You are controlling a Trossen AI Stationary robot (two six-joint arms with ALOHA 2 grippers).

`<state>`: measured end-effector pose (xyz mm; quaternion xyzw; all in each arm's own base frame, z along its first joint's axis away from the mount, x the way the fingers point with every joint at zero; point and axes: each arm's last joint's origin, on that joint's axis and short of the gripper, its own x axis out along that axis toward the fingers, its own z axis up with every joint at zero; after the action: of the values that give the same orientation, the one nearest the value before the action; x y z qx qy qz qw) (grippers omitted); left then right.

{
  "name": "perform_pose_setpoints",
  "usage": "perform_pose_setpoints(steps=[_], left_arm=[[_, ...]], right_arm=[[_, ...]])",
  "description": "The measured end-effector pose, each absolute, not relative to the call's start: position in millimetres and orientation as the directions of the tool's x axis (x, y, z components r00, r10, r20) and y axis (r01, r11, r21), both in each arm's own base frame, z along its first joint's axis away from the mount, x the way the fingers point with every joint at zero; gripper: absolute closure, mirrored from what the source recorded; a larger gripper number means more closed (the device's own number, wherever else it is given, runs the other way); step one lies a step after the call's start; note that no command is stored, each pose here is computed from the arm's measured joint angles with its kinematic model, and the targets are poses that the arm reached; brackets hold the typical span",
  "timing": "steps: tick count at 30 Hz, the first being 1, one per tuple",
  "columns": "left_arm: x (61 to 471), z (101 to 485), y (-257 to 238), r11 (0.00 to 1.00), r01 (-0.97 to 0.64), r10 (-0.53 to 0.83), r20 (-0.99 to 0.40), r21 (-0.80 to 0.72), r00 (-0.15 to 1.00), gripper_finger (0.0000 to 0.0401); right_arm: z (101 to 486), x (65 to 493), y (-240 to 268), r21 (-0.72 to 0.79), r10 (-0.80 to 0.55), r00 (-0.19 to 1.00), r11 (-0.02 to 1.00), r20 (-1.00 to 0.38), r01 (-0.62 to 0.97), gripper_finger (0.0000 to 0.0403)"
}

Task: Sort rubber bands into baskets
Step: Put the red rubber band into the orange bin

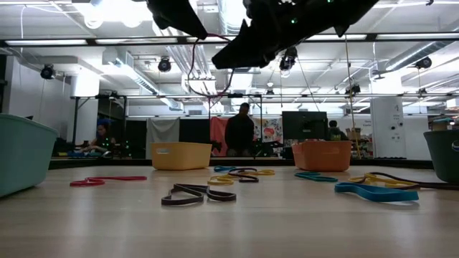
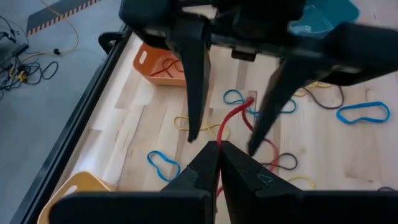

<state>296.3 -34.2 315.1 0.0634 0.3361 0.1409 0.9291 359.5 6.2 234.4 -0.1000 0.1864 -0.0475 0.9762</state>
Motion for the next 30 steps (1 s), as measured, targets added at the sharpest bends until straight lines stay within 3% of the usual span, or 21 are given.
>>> perform_pose_setpoints(steps=[7,14,19,23,30], left_arm=[[295.4,314.5,-33.6,0.948,-0.228,0.318,-0.611,0.222,0.725,0.0377],[292.7,313.5,-32.8,0.942,-0.233,0.335,-0.624,0.243,0.706,0.0285],[282.3,318.5,-28.8,0.909,-0.286,0.416,-0.611,0.304,0.673,0.0235],[272.9,326.3,-27.3,0.906,-0.296,0.422,-0.601,0.302,0.679,0.0224],[255.4,342.4,-24.4,0.904,-0.323,0.427,-0.565,0.28,0.706,0.0233]], right_arm=[[237.0,363.0,6.2,-0.226,-0.132,0.902,0.973,-0.412,0.039,0.0379],[246.6,355.1,4.6,-0.241,-0.141,0.879,0.97,-0.455,0.031,0.0393],[259.6,339.8,-5.4,-0.365,-0.327,0.779,0.921,-0.535,0.135,0.0394],[275.1,322.8,-23.6,-0.44,-0.457,0.675,0.872,-0.579,0.214,0.0394],[286.0,291.6,-64.4,-0.454,-0.564,0.57,0.824,-0.597,0.34,0.0394]])
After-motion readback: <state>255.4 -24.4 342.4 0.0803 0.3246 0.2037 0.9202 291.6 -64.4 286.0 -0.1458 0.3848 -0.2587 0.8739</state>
